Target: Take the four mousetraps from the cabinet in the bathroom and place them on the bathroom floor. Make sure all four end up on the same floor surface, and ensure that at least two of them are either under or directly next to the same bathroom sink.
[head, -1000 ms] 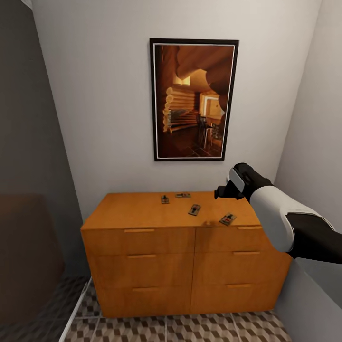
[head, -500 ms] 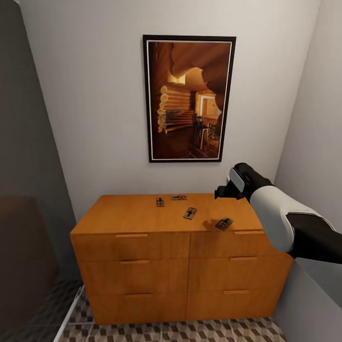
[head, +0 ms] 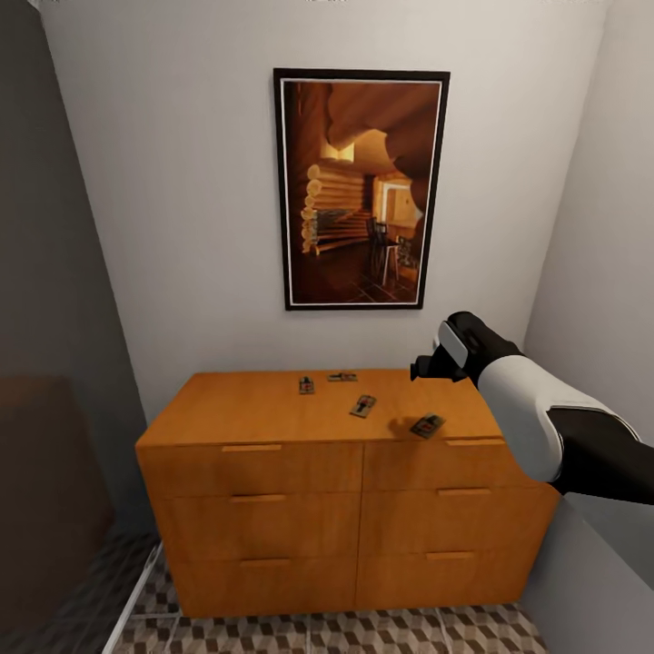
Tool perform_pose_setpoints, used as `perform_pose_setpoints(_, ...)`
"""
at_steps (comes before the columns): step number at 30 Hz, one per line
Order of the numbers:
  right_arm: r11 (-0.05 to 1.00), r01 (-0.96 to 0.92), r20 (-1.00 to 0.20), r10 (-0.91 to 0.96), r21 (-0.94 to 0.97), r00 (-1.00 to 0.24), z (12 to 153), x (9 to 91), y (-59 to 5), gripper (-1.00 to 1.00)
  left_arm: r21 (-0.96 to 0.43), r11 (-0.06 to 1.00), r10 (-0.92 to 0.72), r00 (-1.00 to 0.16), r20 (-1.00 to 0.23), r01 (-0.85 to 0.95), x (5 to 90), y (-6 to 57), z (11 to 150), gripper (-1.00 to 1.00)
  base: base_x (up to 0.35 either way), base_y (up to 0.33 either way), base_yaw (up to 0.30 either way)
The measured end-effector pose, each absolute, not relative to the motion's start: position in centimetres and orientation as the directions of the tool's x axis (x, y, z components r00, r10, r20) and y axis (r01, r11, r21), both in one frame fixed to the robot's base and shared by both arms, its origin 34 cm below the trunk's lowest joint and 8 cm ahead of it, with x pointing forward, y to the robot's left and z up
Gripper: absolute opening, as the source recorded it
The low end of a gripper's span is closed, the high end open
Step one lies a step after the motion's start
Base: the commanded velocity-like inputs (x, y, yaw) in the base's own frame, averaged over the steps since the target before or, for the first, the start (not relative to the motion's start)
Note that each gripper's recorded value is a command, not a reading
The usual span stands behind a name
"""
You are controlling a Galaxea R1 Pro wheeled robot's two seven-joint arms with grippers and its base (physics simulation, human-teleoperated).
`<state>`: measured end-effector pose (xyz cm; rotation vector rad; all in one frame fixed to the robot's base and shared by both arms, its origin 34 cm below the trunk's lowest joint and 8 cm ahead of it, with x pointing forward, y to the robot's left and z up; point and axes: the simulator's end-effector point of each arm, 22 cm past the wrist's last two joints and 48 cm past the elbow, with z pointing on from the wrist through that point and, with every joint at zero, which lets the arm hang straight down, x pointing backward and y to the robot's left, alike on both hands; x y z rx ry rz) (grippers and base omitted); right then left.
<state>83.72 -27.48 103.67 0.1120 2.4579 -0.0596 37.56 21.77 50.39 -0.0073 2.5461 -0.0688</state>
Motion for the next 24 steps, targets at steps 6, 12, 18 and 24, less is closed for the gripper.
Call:
perform_pose_setpoints(6, 0.995, 0.097, -0.631, 0.066, -0.015, -0.773, 103.63, 83.70, -27.56, 1.00, -0.051, 0.999, -0.020, -0.828, -0.560, 0.010, 37.56, 21.76, 50.40, 1.00, -0.050, 0.000, 0.000)
perform_pose_setpoints(12, 0.995, 0.097, -0.631, 0.066, -0.016, -0.773, 103.63, 83.70, -27.58, 1.00, -0.051, 0.999, -0.020, -0.828, -0.560, 0.010, 37.55, 21.76, 50.39, 1.00, -0.009, 0.000, 0.000)
perform_pose_setpoints(18, 0.995, 0.097, -0.630, 0.065, -0.016, -0.773, 103.60, 83.71, -27.55, 1.00, -0.051, 0.999, -0.020, -0.828, -0.560, 0.010, 37.55, 21.76, 50.39, 1.00, -0.001, 0.000, 0.000)
perform_pose_setpoints(24, 0.995, 0.097, -0.626, 0.066, -0.016, -0.777, 103.17, 83.84, -27.56, 1.00, -0.051, 0.999, -0.020, -0.832, -0.555, 0.010, 37.36, 21.76, 50.25, 1.00, 0.000, 0.000, 0.000)
